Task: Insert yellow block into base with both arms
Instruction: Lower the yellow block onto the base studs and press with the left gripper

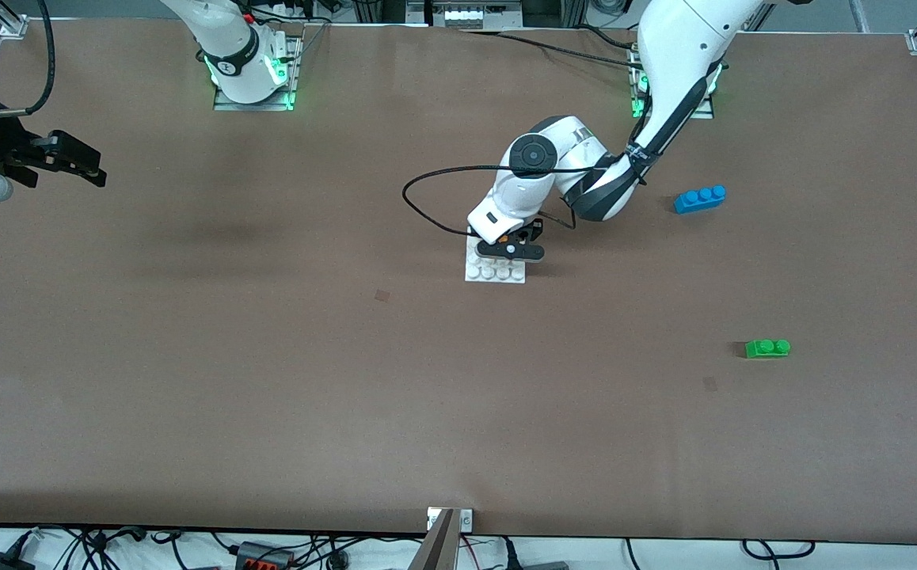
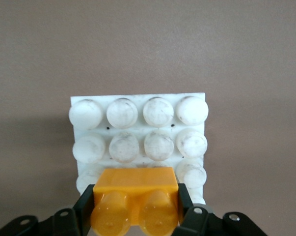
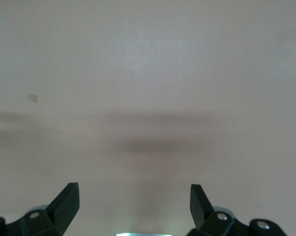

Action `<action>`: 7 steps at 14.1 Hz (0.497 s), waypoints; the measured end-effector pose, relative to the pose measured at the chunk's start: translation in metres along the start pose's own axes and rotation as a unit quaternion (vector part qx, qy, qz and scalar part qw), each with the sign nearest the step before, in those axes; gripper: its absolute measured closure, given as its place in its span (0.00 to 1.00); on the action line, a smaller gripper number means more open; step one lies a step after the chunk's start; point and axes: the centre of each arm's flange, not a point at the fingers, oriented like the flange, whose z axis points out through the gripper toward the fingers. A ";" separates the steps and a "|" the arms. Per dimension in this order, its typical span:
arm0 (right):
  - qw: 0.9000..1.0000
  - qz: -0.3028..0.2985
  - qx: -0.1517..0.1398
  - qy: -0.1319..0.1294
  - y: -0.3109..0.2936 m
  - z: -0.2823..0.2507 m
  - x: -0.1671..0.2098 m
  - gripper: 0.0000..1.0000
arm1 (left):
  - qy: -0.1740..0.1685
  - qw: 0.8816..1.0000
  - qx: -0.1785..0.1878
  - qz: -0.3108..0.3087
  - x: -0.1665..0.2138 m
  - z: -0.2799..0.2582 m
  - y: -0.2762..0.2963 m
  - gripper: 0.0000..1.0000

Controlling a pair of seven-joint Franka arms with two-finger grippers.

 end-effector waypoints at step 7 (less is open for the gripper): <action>1.000 0.000 0.000 0.000 0.000 0.000 0.000 0.00 | 0.008 1.000 0.012 0.004 -0.003 0.008 0.002 0.32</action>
